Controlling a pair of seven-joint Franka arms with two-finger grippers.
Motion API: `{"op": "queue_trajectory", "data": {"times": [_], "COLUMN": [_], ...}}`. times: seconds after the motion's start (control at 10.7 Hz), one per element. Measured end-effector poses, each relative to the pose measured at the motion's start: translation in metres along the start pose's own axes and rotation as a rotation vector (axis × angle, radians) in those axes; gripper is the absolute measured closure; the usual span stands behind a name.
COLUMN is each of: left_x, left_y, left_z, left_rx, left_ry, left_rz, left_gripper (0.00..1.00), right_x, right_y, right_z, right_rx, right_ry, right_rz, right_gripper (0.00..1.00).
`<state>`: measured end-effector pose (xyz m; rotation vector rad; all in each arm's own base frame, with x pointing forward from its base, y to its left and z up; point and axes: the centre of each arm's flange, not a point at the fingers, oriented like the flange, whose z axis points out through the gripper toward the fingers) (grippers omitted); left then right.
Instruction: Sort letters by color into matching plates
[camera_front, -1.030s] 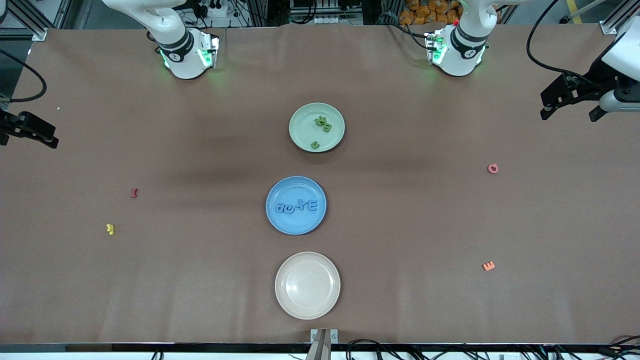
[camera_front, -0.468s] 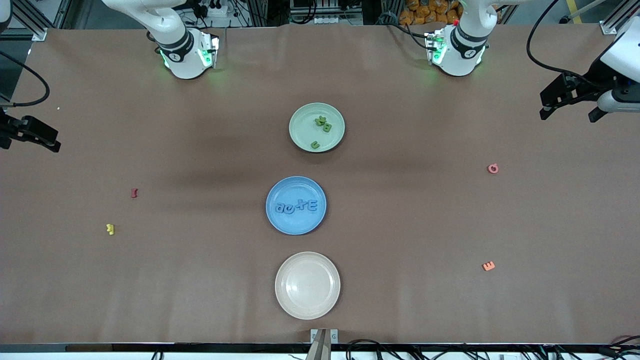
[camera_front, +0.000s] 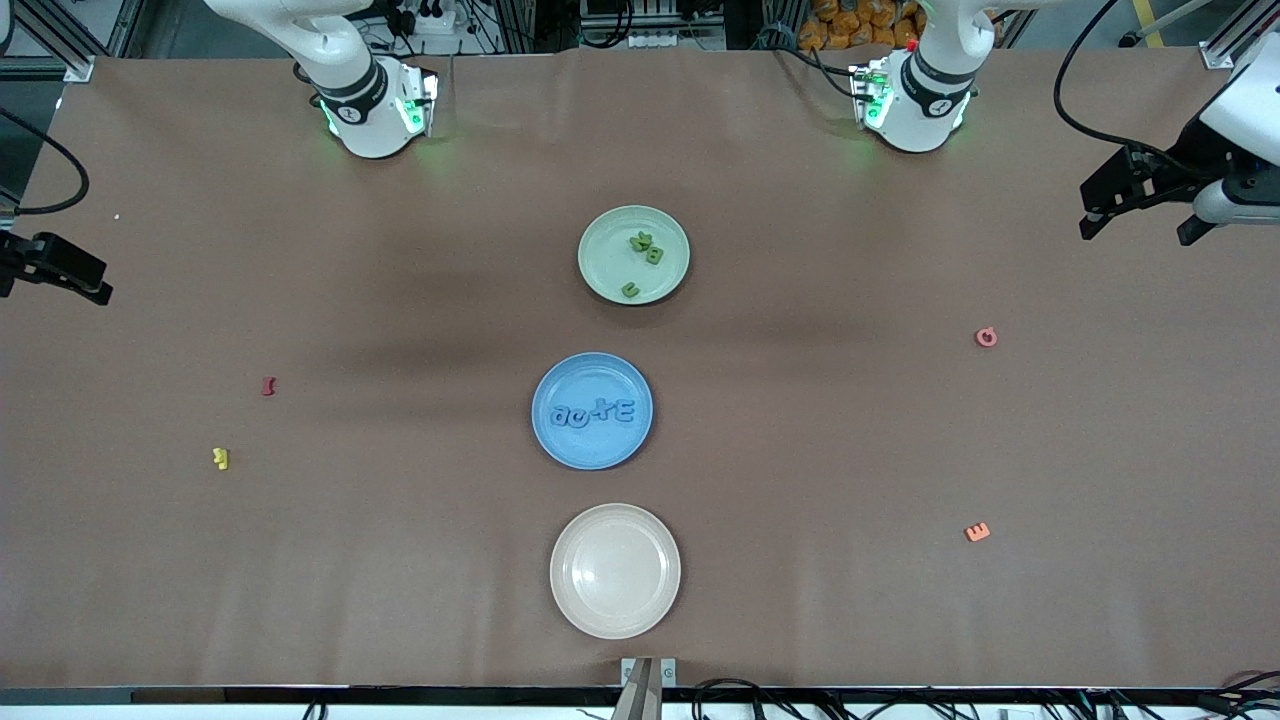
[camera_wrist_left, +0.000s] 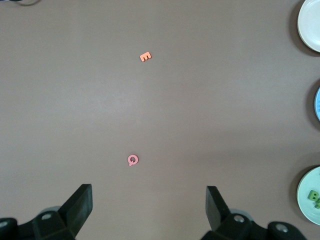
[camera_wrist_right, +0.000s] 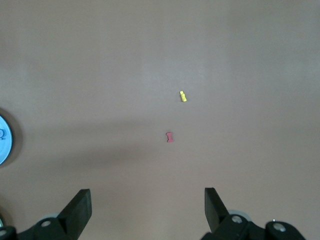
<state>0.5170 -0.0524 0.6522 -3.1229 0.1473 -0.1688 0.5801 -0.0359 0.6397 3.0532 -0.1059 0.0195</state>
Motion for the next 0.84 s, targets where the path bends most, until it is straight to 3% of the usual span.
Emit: {"op": "queue_trajectory", "data": {"times": [0.84], "left_x": [0.001], "left_y": [-0.004], "left_z": [0.002], "left_rx": [0.0], "left_ry": [-0.003], "left_rz": [-0.007], "left_gripper": [0.0], "right_x": [-0.001], "right_y": [0.018], "right_z": [0.006], "right_rx": [-0.001], "right_ry": [-0.016], "right_rz": [0.026], "right_gripper": [0.0]}}
